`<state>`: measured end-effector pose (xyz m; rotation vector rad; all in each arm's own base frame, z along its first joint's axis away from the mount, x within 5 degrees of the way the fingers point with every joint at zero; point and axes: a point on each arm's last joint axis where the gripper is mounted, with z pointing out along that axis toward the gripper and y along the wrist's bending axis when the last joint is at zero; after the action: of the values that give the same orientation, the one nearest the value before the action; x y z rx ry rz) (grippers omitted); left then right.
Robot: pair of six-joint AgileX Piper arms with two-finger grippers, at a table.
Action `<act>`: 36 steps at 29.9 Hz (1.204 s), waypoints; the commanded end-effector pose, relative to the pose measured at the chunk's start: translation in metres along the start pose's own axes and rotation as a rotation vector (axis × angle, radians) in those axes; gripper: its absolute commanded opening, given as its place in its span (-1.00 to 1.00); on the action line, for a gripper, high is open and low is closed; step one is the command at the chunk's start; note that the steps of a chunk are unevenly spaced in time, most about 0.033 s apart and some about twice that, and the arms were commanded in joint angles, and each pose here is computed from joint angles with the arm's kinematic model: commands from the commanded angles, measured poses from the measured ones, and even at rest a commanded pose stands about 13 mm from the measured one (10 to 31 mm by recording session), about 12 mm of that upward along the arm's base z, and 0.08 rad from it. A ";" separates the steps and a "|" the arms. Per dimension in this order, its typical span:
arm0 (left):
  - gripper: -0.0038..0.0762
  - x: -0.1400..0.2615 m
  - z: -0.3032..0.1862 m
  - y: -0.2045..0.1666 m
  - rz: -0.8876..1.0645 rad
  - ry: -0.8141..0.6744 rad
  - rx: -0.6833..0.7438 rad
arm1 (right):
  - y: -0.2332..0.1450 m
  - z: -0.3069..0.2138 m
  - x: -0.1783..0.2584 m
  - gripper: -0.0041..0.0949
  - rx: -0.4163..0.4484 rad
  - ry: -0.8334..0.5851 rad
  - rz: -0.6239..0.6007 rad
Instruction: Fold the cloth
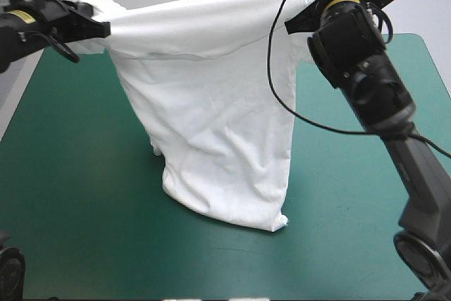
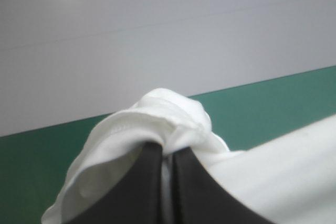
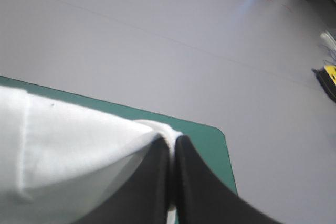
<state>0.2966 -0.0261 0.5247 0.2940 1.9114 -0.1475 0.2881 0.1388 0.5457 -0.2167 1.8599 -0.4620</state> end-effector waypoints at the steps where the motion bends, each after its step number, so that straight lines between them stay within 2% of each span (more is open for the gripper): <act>1: -0.93 0.009 0.031 0.001 -0.021 -0.108 0.046 | -0.048 0.026 0.006 -0.95 0.217 0.024 0.044; 7: -0.93 0.046 0.114 0.005 -0.085 -0.095 0.173 | -0.054 0.123 0.047 -0.95 0.075 0.200 0.194; 12: -0.92 0.084 0.186 0.014 -0.077 -0.062 0.109 | -0.041 0.182 0.075 -0.95 0.057 0.267 0.175; 14: -0.85 0.100 0.212 0.011 -0.025 -0.051 0.081 | -0.028 0.203 0.086 -0.95 0.042 0.285 0.137; 17: -0.41 0.125 0.250 -0.004 0.065 -0.046 0.042 | -0.006 0.232 0.104 -0.92 -0.011 0.328 0.110; 20: 0.26 0.140 0.274 -0.019 0.150 -0.060 -0.003 | 0.012 0.252 0.117 -0.68 -0.059 0.339 0.121; 21: 0.50 0.144 0.279 -0.024 0.153 -0.071 -0.021 | 0.017 0.257 0.121 -0.50 -0.071 0.342 0.123; 23: 0.70 0.143 0.281 -0.028 0.168 -0.082 -0.031 | 0.021 0.260 0.124 -0.19 -0.093 0.352 0.137; 24: 0.72 0.141 0.279 -0.029 0.178 -0.090 -0.034 | 0.021 0.259 0.124 0.08 -0.093 0.355 0.136; 26: 0.72 0.130 0.269 -0.031 0.175 -0.107 -0.022 | 0.019 0.257 0.124 0.45 -0.086 0.370 0.135; 28: 0.72 0.116 0.253 -0.028 0.170 -0.116 0.009 | 0.014 0.250 0.122 0.73 -0.078 0.396 0.132; 31: 0.72 0.091 0.221 -0.030 0.133 -0.131 0.077 | 0.004 0.232 0.116 0.78 -0.073 0.444 0.136; 34: 0.71 0.070 0.182 -0.028 0.089 -0.112 0.140 | -0.002 0.206 0.110 0.70 -0.147 0.529 0.146; 36: 0.66 0.063 0.156 -0.022 0.062 -0.040 0.136 | -0.002 0.189 0.104 0.62 -0.236 0.530 0.186</act>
<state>0.4472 -0.0908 0.3502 0.5028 1.8855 -0.2192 0.4670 0.0623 0.3465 -0.0752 2.5111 -0.2841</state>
